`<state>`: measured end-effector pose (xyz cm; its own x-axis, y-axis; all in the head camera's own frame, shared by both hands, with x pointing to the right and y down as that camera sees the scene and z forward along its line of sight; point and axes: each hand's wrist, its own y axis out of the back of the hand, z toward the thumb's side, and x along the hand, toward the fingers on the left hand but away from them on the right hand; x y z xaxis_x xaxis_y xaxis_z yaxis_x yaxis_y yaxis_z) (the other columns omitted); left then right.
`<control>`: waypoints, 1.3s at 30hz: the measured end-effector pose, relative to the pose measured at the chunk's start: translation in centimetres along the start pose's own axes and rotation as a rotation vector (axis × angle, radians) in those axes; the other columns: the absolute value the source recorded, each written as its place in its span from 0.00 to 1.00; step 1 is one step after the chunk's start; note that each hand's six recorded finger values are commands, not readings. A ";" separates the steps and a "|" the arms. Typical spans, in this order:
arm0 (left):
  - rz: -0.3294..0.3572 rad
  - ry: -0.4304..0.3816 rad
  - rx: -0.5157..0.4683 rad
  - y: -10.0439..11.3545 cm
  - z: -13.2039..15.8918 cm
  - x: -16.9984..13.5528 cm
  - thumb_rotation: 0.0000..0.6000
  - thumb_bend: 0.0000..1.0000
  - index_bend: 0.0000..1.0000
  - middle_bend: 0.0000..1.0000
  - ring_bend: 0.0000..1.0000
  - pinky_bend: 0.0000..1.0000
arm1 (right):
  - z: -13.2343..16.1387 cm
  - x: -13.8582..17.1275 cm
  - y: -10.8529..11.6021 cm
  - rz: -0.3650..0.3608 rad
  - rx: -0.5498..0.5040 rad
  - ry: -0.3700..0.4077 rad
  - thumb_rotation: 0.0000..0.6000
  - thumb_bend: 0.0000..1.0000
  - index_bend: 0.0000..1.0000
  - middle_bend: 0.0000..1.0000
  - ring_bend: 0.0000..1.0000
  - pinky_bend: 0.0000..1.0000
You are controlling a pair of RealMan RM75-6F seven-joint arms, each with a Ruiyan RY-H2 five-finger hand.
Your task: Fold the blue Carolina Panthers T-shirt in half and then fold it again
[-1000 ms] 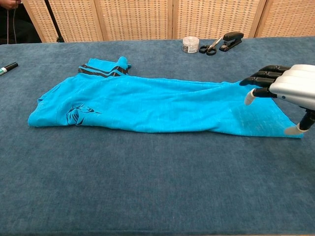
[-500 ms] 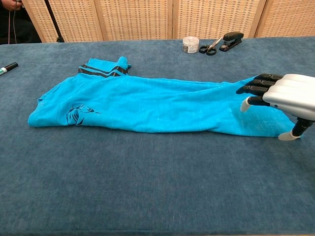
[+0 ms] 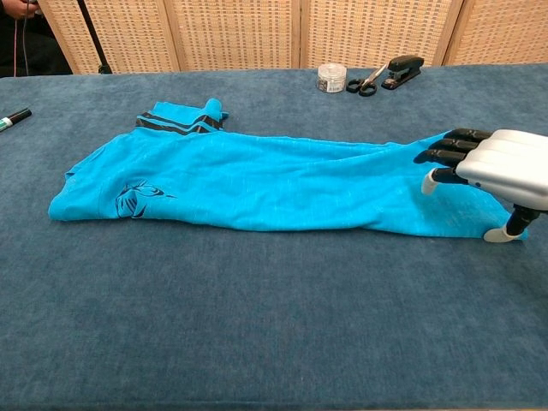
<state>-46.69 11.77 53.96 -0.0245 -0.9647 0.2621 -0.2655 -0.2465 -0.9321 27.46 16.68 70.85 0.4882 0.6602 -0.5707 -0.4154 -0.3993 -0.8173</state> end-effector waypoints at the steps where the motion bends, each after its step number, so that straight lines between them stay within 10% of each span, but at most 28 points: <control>1: 0.000 0.000 0.000 0.0 0.0 0.0 1.00 0.28 0.00 0.00 0.00 0.00 | 0.0 0.0 -0.1 0.000 0.002 -0.001 1.00 0.05 0.26 0.09 0.00 0.00; 39: -0.007 -0.005 -0.007 -0.1 0.1 -0.1 1.00 0.28 0.00 0.00 0.00 0.00 | -0.7 -0.2 -1.0 -0.108 -0.024 -0.012 1.00 0.26 0.42 0.24 0.02 0.00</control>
<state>-46.57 11.85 54.06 -0.0176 -0.9634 0.2674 -0.2728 -0.2527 -0.9283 28.28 16.53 71.73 0.5196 0.7080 -0.4783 -0.3419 -0.3407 -0.8758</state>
